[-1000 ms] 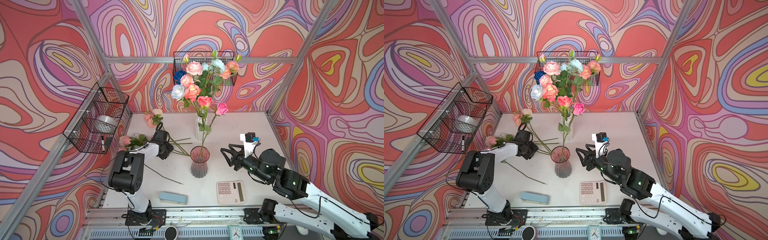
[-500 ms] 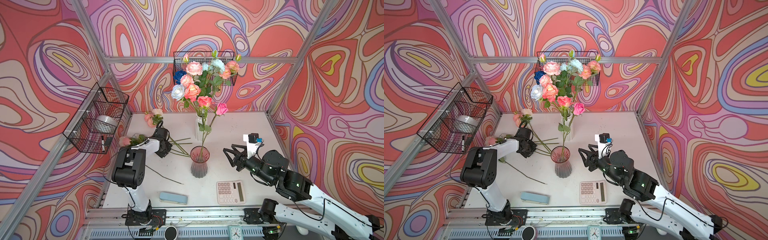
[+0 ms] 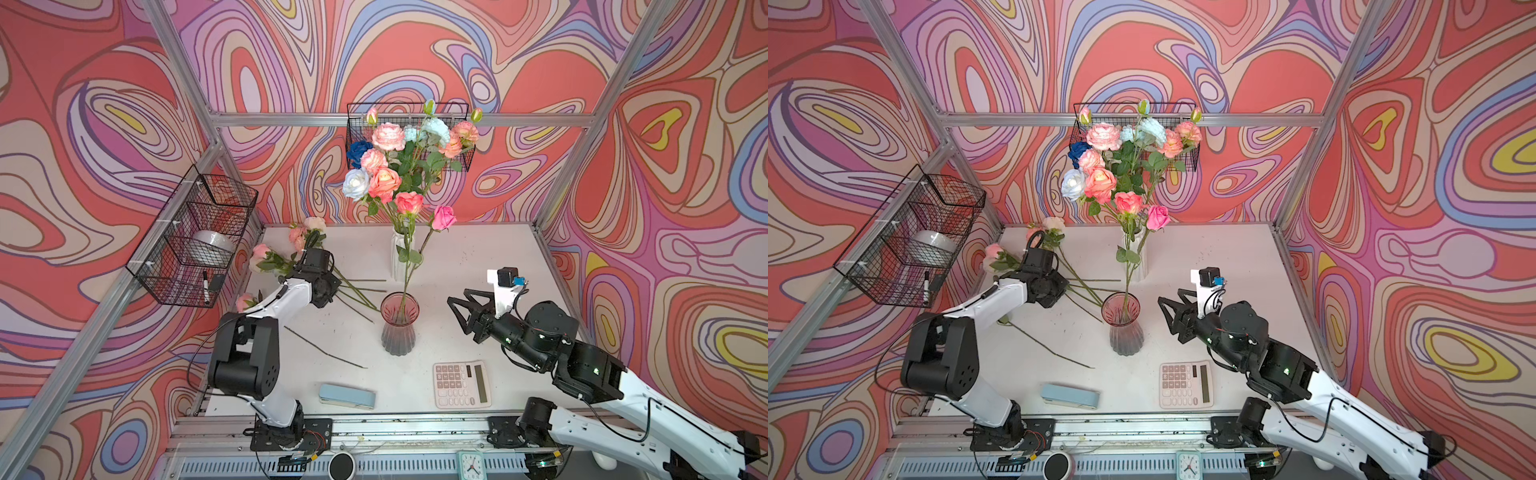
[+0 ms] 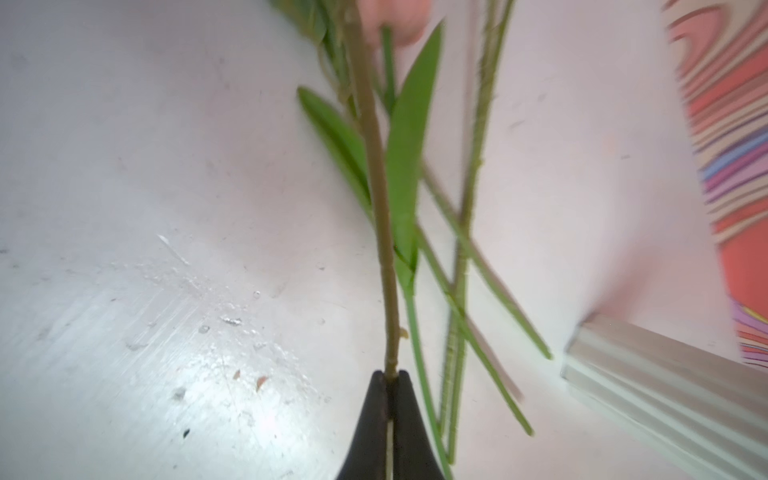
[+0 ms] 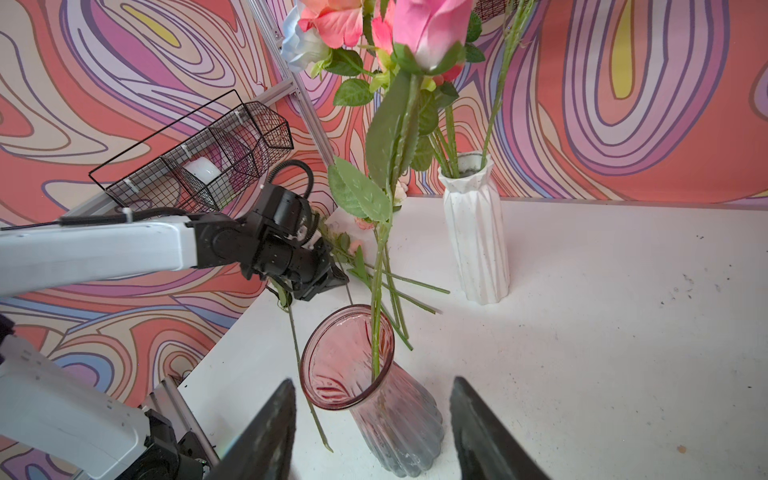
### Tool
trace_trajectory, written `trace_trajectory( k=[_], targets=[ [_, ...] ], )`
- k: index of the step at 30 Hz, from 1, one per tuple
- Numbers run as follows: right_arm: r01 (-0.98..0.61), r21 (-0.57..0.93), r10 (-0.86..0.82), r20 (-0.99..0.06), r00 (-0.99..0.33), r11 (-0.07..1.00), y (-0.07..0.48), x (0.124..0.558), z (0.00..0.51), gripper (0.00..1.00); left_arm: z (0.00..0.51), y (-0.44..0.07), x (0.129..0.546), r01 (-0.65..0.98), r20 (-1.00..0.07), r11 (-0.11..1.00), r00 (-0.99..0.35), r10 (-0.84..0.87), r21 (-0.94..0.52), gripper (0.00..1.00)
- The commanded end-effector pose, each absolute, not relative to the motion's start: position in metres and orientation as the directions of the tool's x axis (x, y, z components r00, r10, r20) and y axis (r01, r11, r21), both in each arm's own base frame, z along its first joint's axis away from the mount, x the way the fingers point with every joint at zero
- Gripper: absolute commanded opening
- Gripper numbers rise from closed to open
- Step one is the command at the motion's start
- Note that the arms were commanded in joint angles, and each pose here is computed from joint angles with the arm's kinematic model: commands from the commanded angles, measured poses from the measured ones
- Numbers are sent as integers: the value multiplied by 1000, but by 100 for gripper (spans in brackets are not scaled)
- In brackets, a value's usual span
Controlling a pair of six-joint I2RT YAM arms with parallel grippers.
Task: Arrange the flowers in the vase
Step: 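Grasp a pink rose stem with the left gripper and lift it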
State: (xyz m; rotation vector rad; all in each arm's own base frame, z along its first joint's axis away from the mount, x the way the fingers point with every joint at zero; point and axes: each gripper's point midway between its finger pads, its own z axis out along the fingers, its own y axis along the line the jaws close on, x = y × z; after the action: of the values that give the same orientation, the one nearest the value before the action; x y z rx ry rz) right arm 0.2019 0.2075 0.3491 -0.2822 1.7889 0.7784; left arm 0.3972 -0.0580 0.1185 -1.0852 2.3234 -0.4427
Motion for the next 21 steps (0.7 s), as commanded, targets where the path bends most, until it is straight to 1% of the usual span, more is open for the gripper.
trace_trajectory(
  k=[1, 9, 12, 17, 21],
  targets=[
    [-548, 358, 182, -919, -349, 756, 207, 201, 351, 60, 156, -44, 387, -559, -426, 653, -495, -757, -511, 0],
    [-573, 358, 175, -921, -349, 738, 212, 199, 359, 63, 250, -41, 346, -373, -551, 698, -433, -714, -612, 0],
    [-574, 359, 179, -921, -346, 736, 210, 198, 363, 64, 280, -46, 328, -285, -576, 704, -420, -702, -651, 0],
    [-542, 367, 212, -920, -328, 756, 199, 199, 371, 66, 314, -64, 300, -125, -584, 693, -444, -679, -710, 0],
    [-523, 378, 246, -920, -304, 764, 187, 198, 382, 67, 334, -79, 282, 12, -610, 683, -464, -643, -730, 0]
  ],
)
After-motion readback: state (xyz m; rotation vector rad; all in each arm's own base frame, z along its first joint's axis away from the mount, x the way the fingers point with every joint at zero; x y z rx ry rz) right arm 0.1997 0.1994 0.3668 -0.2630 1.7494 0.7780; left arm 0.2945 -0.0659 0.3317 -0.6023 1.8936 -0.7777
